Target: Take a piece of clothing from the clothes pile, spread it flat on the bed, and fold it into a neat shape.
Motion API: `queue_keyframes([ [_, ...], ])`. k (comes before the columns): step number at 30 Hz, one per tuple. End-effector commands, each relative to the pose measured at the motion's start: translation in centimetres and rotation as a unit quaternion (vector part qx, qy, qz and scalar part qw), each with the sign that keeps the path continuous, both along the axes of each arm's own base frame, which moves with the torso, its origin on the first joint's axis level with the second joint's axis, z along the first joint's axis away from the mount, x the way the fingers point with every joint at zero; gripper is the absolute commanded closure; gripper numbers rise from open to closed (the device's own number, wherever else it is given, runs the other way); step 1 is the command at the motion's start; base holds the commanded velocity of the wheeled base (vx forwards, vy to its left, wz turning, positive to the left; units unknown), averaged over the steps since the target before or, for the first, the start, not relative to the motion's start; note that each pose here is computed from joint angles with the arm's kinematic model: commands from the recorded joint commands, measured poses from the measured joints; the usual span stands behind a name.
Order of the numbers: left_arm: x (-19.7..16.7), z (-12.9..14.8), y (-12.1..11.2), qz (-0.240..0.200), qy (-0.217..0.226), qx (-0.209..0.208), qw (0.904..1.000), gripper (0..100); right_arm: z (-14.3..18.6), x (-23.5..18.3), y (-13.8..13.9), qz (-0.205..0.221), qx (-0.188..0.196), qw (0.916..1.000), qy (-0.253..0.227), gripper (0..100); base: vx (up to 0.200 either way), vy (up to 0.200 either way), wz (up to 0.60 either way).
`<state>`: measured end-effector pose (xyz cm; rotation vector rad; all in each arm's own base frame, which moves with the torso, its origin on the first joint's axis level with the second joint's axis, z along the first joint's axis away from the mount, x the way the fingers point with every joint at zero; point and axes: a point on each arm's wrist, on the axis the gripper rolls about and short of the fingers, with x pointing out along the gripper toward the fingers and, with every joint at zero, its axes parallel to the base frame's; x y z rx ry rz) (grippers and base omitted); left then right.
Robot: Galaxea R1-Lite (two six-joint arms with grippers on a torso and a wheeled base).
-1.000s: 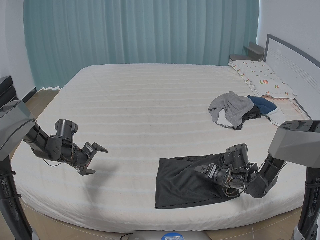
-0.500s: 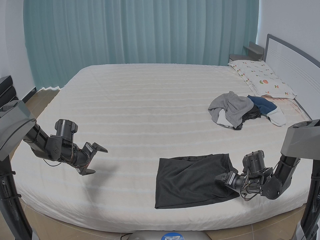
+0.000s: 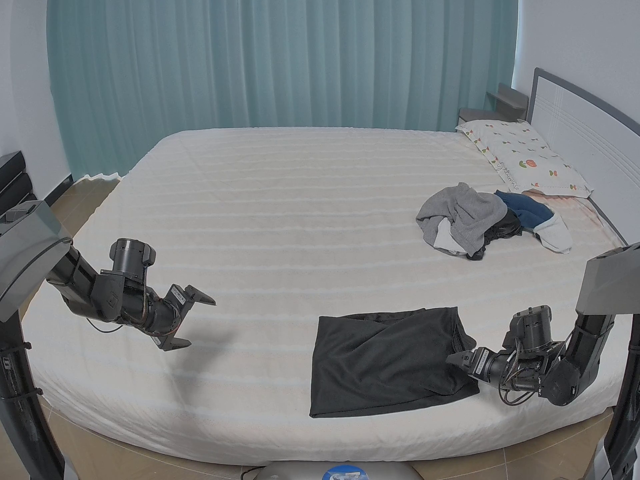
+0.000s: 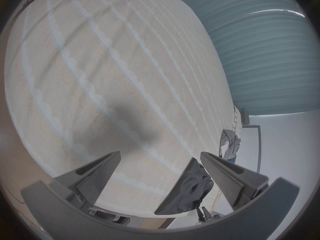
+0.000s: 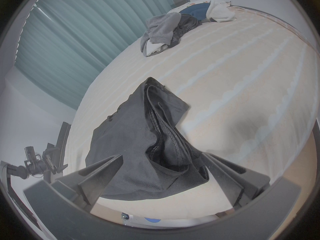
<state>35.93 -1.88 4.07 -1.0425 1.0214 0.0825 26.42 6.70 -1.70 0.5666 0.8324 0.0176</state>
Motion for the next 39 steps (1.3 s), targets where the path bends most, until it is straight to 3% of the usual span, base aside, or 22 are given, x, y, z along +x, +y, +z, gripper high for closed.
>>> queue_keyframes([
  [1,0.0,-0.1,0.0,0.0,0.001,0.0,1.0,0,-1.9,0.0,0.0,0.013,-0.015,0.9996,0.021,100,0.0,0.0,0.0],
  [13,0.0,-0.1,0.0,0.0,0.001,0.0,1.0,0,-2.4,-0.5,-0.8,0.025,-0.036,0.999,0.013,100,0.0,0.0,0.0],
  [21,0.0,-0.1,0.0,0.0,0.001,0.0,1.0,0,-2.2,-1.3,-2.2,0.011,-0.042,0.999,-0.007,100,0.0,0.0,0.0],
  [28,0.0,-0.1,0.0,0.001,0.002,0.0,1.0,0,-2.6,-1.9,-2.2,0.026,-0.057,0.998,0.003,100,0.0,0.0,0.0],
  [29,0.0,-0.1,0.0,0.001,0.002,0.0,1.0,0,-2.5,-1.8,-2.2,0.028,-0.059,0.9978,0.0,0,0.0,0.0,0.0],
  [39,0.0,0.0,0.0,0.004,0.001,0.004,1.0,0,-0.8,2.8,-2.2,0.006,-0.039,0.9936,-0.106,0,0.0,0.0,0.0],
])
